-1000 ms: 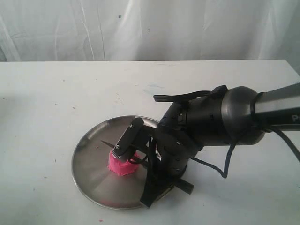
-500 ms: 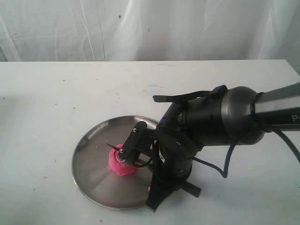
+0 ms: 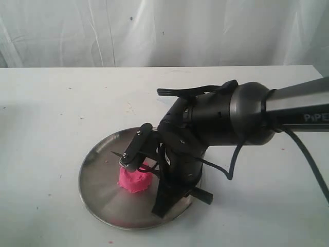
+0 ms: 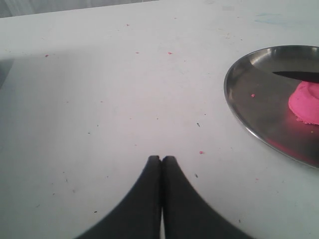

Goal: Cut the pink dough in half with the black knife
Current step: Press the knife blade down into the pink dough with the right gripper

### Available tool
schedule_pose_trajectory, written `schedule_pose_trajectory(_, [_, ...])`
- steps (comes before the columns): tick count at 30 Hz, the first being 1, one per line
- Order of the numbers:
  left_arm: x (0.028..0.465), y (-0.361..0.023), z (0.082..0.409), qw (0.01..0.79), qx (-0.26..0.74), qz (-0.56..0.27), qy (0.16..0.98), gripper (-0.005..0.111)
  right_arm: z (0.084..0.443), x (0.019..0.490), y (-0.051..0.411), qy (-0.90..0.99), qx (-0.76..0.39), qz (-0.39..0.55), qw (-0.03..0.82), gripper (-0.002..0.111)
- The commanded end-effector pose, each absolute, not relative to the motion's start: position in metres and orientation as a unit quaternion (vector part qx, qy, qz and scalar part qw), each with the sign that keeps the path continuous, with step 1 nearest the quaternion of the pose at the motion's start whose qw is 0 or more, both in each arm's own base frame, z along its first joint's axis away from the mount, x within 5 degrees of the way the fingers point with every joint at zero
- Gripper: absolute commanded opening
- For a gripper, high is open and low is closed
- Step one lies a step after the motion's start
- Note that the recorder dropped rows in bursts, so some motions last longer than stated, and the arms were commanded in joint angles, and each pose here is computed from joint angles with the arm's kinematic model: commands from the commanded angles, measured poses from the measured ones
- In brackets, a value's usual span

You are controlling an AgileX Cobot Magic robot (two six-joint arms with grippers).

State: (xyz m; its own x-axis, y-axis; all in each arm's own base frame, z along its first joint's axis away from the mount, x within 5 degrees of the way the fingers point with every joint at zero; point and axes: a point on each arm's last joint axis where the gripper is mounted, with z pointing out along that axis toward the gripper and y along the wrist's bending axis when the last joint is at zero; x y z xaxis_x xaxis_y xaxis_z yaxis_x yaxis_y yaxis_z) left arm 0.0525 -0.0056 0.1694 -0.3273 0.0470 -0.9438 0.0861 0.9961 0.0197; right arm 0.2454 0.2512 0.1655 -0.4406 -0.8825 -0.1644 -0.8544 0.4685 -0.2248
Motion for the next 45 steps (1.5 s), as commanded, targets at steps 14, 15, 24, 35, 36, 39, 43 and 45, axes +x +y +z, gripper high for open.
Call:
schedule_pose_trajectory(14, [0.052,-0.006,0.168,0.578,0.036,-0.019,0.815,0.000,0.162,0.258,0.261,0.843,-0.524,-0.073,0.097,0.000])
schedule_pose_trajectory(15, [0.052,-0.006,0.168,0.578,0.036,-0.019,0.815,0.000,0.162,0.258,0.260,0.843,-0.524,-0.076,0.093,0.000])
schedule_pose_trajectory(24, [0.052,-0.006,0.168,0.578,0.036,-0.019,0.815,0.000,0.161,0.253,0.252,0.841,-0.529,-0.099,0.049,0.000])
schedule_pose_trajectory(35, [0.052,-0.006,0.168,0.578,0.036,-0.019,0.815,0.000,0.161,0.256,0.262,0.838,-0.534,-0.086,0.068,0.000])
schedule_pose_trajectory(36, [0.052,-0.006,0.168,0.578,0.036,-0.019,0.815,0.000,0.160,0.257,0.263,0.838,-0.534,-0.086,0.068,0.000])
schedule_pose_trajectory(39, [0.052,-0.006,0.168,0.578,0.036,-0.019,0.815,0.000,0.161,0.260,0.269,0.837,-0.536,-0.086,0.069,0.000])
schedule_pose_trajectory(43, [0.052,-0.006,0.168,0.578,0.036,-0.019,0.815,0.000,0.156,0.262,0.273,0.833,-0.543,-0.092,0.056,0.000])
schedule_pose_trajectory(45, [0.052,-0.006,0.168,0.578,0.036,-0.019,0.815,0.000,0.153,0.263,0.274,0.832,-0.544,-0.095,0.048,0.000])
